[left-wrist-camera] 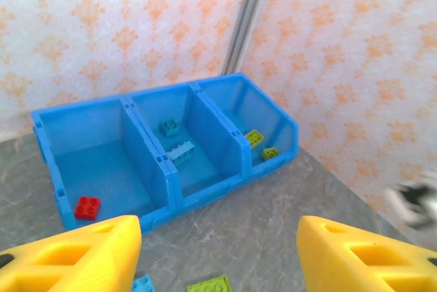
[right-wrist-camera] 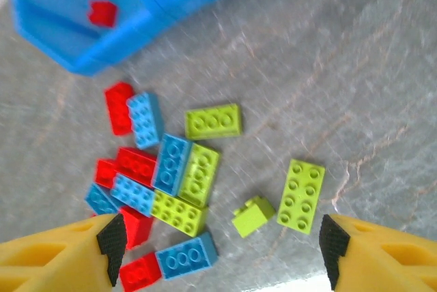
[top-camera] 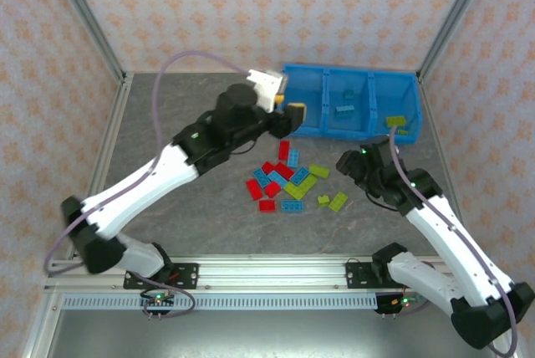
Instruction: Sort the legos into containers by color
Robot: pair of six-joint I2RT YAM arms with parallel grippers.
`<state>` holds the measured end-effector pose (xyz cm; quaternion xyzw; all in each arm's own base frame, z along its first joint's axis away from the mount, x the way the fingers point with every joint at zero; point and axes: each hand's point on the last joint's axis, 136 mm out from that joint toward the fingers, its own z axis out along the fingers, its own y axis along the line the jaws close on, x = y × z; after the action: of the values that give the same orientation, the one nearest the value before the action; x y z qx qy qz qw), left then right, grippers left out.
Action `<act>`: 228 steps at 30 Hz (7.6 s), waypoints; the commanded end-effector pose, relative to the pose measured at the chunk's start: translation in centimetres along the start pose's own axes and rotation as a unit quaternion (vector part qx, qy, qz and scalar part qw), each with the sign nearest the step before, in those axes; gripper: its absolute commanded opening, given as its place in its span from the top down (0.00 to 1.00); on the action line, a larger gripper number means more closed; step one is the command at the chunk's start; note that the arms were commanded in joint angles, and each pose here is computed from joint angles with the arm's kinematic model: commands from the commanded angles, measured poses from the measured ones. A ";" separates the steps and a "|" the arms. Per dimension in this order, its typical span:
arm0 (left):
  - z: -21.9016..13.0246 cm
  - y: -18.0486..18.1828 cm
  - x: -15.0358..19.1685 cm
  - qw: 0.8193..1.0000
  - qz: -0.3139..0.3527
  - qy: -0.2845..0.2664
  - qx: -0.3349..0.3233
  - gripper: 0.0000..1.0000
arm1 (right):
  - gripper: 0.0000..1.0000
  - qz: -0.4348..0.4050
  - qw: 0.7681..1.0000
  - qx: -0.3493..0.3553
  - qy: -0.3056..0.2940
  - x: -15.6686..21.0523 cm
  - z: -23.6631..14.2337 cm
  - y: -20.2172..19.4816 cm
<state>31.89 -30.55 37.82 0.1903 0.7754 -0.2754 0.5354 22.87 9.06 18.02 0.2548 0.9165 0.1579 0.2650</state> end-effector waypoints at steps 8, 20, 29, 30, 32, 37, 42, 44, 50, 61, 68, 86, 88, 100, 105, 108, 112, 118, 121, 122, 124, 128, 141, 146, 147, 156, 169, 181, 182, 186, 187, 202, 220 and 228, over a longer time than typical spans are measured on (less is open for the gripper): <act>-9.3 1.9 12.4 0.960 0.207 0.182 0.040 0.07 | 0.26 0.012 0.991 0.089 0.096 5.5 9.3 -4.1; -9.0 4.3 15.4 0.940 0.274 0.205 0.006 0.00 | 0.50 0.039 0.976 0.179 0.122 7.1 14.4 -7.0; -9.5 3.9 14.7 0.946 0.273 0.172 0.015 0.00 | 0.69 0.040 0.984 0.158 0.069 4.8 11.4 -6.0; -9.6 3.9 14.6 0.947 0.273 0.167 0.013 0.00 | 0.70 0.040 0.989 0.136 0.050 3.8 10.6 -4.9; -9.8 4.0 14.3 0.949 0.273 0.156 0.010 0.00 | 0.70 0.022 0.997 0.068 0.011 1.2 8.5 -1.4; -9.8 4.6 13.6 0.955 0.264 0.134 -0.001 0.00 | 0.71 -0.061 0.989 -0.117 -0.060 -3.7 4.2 9.2; -9.6 5.7 14.0 0.955 0.260 0.144 -0.017 0.00 | 0.71 -0.158 0.977 -0.094 -0.107 -8.4 5.5 14.6; -9.6 5.8 14.0 0.956 0.257 0.144 -0.019 0.00 | 0.73 -0.187 0.973 -0.079 -0.111 -9.8 6.4 16.3; -10.2 6.0 13.7 0.958 0.252 0.132 -0.026 0.00 | 0.75 -0.154 0.972 0.015 -0.175 -14.8 7.7 14.9; -9.7 6.2 14.5 0.954 0.255 0.155 -0.022 0.00 | 0.75 0.095 0.957 0.191 -0.194 -28.1 9.9 -5.1; -9.7 6.2 14.5 0.954 0.254 0.156 -0.022 0.00 | 0.59 0.117 0.964 0.201 -0.130 -29.5 14.2 -8.3; -9.0 7.3 15.5 0.949 0.260 0.176 -0.034 0.00 | 0.26 -0.021 0.998 0.055 0.016 -7.8 5.4 1.1; -8.9 7.3 15.6 0.949 0.258 0.180 -0.032 0.00 | 0.26 -0.049 0.995 0.071 0.054 -3.5 5.6 1.1; -8.3 7.1 16.8 0.946 0.248 0.209 -0.006 0.00 | 0.25 -0.153 0.965 0.135 0.164 9.8 9.5 -1.8; -8.4 7.0 16.9 0.946 0.250 0.206 -0.006 0.00 | 0.35 -0.171 0.964 0.132 0.152 9.8 12.2 -1.1; -8.4 7.1 17.1 0.945 0.252 0.207 -0.005 0.00 | 0.44 -0.173 0.964 0.128 0.156 10.1 13.6 -0.5; -8.3 7.2 17.3 0.944 0.254 0.212 -0.006 0.00 | 0.59 -0.171 0.962 0.143 0.159 10.6 14.5 -1.5; -8.2 7.2 17.2 0.945 0.252 0.210 -0.007 0.00 | 0.71 -0.154 0.968 0.150 0.129 9.8 13.1 -2.7; -8.2 7.2 17.1 0.945 0.251 0.208 -0.008 0.00 | 0.73 -0.140 0.977 0.133 0.088 8.1 11.2 -2.2; -8.2 7.2 17.1 0.945 0.251 0.208 -0.008 0.00 | 0.73 -0.134 0.981 0.126 0.066 7.2 10.4 -1.9; -8.2 7.2 17.0 0.946 0.252 0.206 -0.010 0.00 | 0.73 -0.120 0.987 0.107 0.017 5.1 8.7 -1.2; -8.3 7.2 16.8 0.947 0.251 0.199 -0.010 0.00 | 0.73 -0.064 0.992 0.067 -0.091 -0.8 5.5 -0.1; -8.3 8.1 16.8 0.945 0.253 0.203 -0.032 0.00 | 0.74 0.143 0.969 0.068 -0.188 -21.8 7.2 -5.0; -8.4 8.4 16.9 0.944 0.254 0.205 -0.040 0.00 | 0.73 0.165 0.971 0.091 -0.148 -26.3 12.6 -6.3; -8.3 8.5 17.0 0.944 0.255 0.206 -0.041 0.00 | 0.72 0.164 0.972 0.094 -0.139 -26.9 13.5 -6.3; -8.2 8.5 17.1 0.942 0.251 0.217 -0.040 0.00 | 0.39 0.166 0.971 0.124 -0.116 -28.1 13.0 -6.1; -8.5 9.2 12.8 0.971 0.017 0.190 -0.142 0.00 | 0.28 0.078 0.995 -0.007 -0.068 -13.6 1.2 -0.4; -3.9 8.3 24.3 0.897 -0.262 0.287 -0.212 0.20 | 0.08 -0.063 0.987 -0.104 0.102 2.5 -1.4 6.1; -3.4 8.3 25.3 0.892 -0.266 0.292 -0.220 0.23 | 0.06 -0.078 0.986 -0.097 0.107 3.0 -1.3 6.2; -1.9 9.6 28.0 0.876 -0.264 0.306 -0.263 0.38 | 0.04 -0.112 0.984 -0.069 0.122 3.8 -0.8 6.2; -1.5 9.7 28.5 0.874 -0.261 0.311 -0.266 0.41 | 0.04 -0.112 0.984 -0.067 0.120 3.8 -0.6 6.2; 0.6 11.2 33.9 0.850 -0.228 0.370 -0.296 0.46 | 0.03 -0.105 0.988 -0.048 0.107 3.6 -0.1 5.2; 0.1 12.4 38.3 0.834 -0.232 0.398 -0.304 0.56 | 0.03 -0.098 0.988 -0.045 0.111 3.7 -0.3 5.6; 0.1 9.3 32.5 0.884 -0.221 0.355 -0.210 0.84 | 0.03 -0.141 0.964 -0.147 0.169 7.7 -0.6 9.7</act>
<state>26.00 -22.14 2.38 -0.0531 0.9824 -0.0869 0.1566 21.24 18.53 19.03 0.0862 0.9505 0.2443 0.1717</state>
